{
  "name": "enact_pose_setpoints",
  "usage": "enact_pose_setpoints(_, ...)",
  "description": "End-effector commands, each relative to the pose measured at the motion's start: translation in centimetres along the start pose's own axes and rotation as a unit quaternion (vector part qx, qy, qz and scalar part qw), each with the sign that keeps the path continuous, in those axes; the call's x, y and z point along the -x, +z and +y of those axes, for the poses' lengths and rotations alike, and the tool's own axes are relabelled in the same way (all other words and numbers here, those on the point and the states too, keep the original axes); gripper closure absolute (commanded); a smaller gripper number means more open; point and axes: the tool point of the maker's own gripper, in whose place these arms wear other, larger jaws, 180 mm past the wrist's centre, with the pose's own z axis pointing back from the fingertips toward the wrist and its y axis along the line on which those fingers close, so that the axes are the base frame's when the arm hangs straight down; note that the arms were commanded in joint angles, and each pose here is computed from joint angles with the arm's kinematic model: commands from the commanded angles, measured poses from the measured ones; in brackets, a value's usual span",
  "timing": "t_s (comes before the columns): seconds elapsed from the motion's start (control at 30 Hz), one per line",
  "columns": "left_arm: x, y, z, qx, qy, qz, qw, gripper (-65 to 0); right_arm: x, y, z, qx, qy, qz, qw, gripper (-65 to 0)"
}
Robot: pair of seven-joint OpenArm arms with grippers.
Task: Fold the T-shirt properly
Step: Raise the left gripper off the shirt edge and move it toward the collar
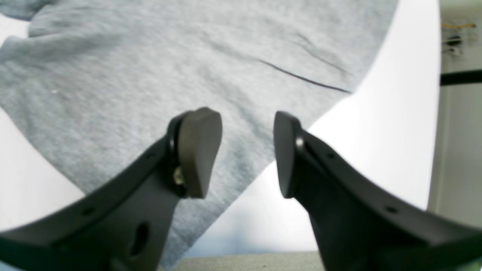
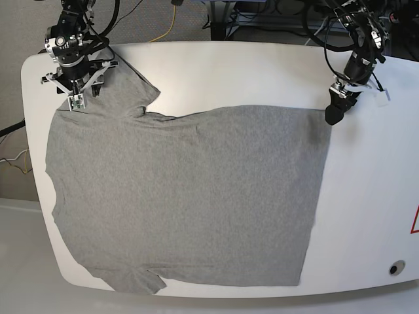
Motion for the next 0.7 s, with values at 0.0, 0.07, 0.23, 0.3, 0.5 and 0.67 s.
enact_pose_setpoints(0.0,0.46,0.15,0.76,-0.015,0.009,0.007,1.0,-43.2,-0.92,0.35,-1.15,0.013,0.013,-0.015,0.9997,-26.5)
enact_pose_setpoints(0.07,0.01,0.53,1.16,-0.021,0.012,-0.001,1.0,-43.2,-0.93,0.39,-1.34,0.014,0.017,-0.014,0.9997,-26.5)
enact_pose_setpoints(0.23,-0.06,0.68,1.32,-0.022,0.014,-0.003,1.0,-43.2,-0.95,0.39,-1.42,0.015,0.018,-0.014,0.9996,-26.5)
enact_pose_setpoints(0.3,-0.11,0.64,1.28,-0.022,0.014,-0.004,1.0,-43.2,-0.95,0.39,-1.42,0.015,0.018,-0.014,0.9996,-26.5)
enact_pose_setpoints(0.5,-0.05,0.54,1.18,-0.02,0.014,-0.002,1.0,-43.2,-1.0,0.38,-1.39,0.015,0.018,-0.015,0.9996,-26.5)
enact_pose_setpoints(0.67,0.5,0.2,0.79,-0.016,0.022,-0.002,1.0,-43.2,-0.99,0.37,-1.35,0.014,0.017,-0.015,0.9996,-26.5)
